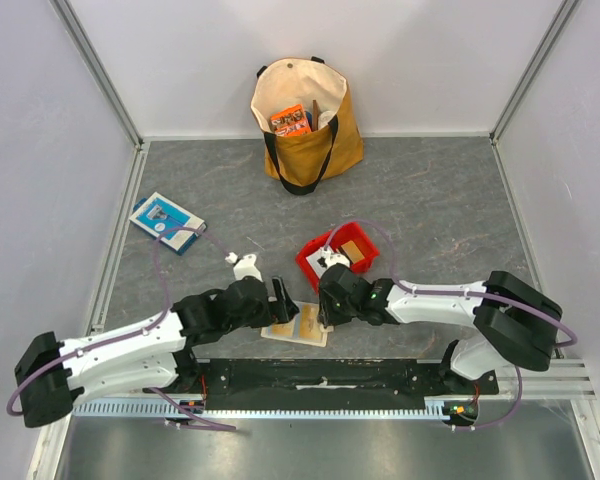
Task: Put the credit cards into the card holder
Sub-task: Close the card holder at the center of the board.
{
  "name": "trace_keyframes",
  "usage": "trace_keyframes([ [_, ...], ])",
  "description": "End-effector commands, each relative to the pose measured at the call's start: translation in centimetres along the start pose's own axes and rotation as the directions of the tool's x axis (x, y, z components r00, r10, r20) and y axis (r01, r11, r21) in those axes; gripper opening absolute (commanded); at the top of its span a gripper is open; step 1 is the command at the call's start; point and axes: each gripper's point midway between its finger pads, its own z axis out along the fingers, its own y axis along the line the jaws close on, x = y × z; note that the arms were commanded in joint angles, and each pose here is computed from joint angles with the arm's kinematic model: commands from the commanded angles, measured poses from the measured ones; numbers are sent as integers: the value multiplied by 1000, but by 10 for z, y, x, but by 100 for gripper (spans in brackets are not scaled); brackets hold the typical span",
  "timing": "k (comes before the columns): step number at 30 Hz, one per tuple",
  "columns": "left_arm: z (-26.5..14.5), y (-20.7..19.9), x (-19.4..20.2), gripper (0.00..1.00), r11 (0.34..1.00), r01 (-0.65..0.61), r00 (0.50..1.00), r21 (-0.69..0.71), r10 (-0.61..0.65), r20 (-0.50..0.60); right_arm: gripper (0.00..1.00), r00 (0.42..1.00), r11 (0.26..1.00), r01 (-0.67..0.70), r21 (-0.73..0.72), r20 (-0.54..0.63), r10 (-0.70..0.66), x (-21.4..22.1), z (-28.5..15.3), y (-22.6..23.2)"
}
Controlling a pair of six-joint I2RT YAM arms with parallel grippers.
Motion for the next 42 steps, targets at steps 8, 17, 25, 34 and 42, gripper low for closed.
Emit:
trace_keyframes([
  [8, -5, 79, 20, 98, 985, 108, 990, -135, -118, -73, 29, 998, 980, 31, 195, -61, -19, 18, 8, -36],
  [17, 14, 63, 31, 79, 989, 140, 974, 40, -130, -184, 30, 998, 980, 30, 197, -67, -18, 19, 9, -37],
  [25, 16, 57, 35, 62, 982, 158, 967, 108, -132, -219, 30, 998, 979, 25, 200, -69, -12, 22, 10, -38],
  [34, 9, 38, 17, 33, 962, 189, 975, 198, -161, -152, 30, 997, 979, 22, 204, -81, -5, 25, 13, -40],
  [42, -2, 19, 0, 5, 951, 158, 985, 267, -132, -113, 30, 998, 978, 16, 206, -70, -2, 23, 12, -40],
])
